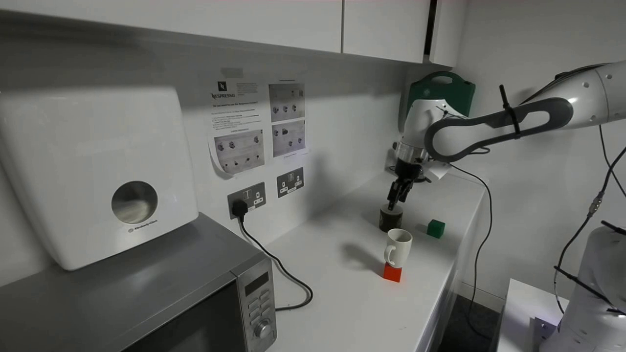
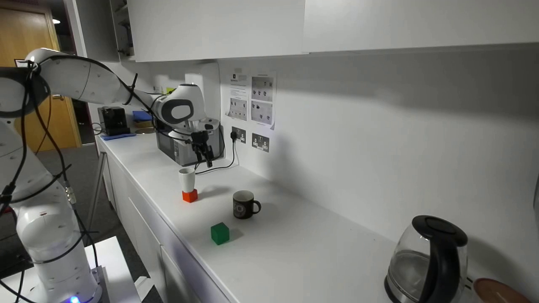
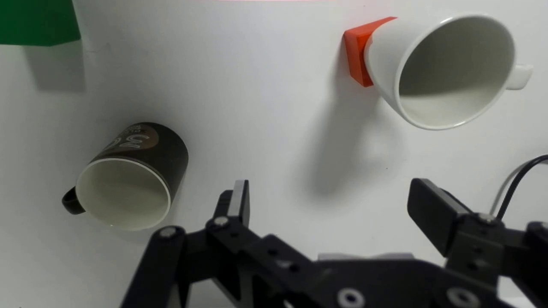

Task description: Pick up the white cup and put it on the orange object, then put up the black cup and put it on the green object

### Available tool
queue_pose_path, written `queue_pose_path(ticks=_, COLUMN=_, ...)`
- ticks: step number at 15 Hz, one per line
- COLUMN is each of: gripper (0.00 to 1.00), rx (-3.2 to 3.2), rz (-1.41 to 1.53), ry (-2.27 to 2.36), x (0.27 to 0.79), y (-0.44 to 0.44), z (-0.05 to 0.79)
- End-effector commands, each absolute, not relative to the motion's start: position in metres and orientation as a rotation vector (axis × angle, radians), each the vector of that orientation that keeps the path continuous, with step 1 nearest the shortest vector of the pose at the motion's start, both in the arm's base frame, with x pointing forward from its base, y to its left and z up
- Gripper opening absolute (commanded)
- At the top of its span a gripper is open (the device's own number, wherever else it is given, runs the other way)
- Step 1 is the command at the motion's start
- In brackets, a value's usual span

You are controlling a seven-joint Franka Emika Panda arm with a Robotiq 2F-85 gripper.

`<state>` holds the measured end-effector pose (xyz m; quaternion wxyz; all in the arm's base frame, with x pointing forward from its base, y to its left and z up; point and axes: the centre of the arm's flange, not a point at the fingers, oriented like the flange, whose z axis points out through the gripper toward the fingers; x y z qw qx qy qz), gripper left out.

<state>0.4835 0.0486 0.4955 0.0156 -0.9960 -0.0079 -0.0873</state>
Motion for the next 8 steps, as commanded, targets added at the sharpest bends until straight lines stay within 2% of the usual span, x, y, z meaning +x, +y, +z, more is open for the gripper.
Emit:
queue_pose_path(ticks=1, gripper=1.00, rx=-3.105, rz=-0.338, ry=-0.093, x=0.490, y=0.045, z=0.485)
queue_pose_path(ticks=8, gripper=1.00, rx=-3.106, rz=-0.416, ry=-0.226, x=0.507, y=0.002, z=0.450)
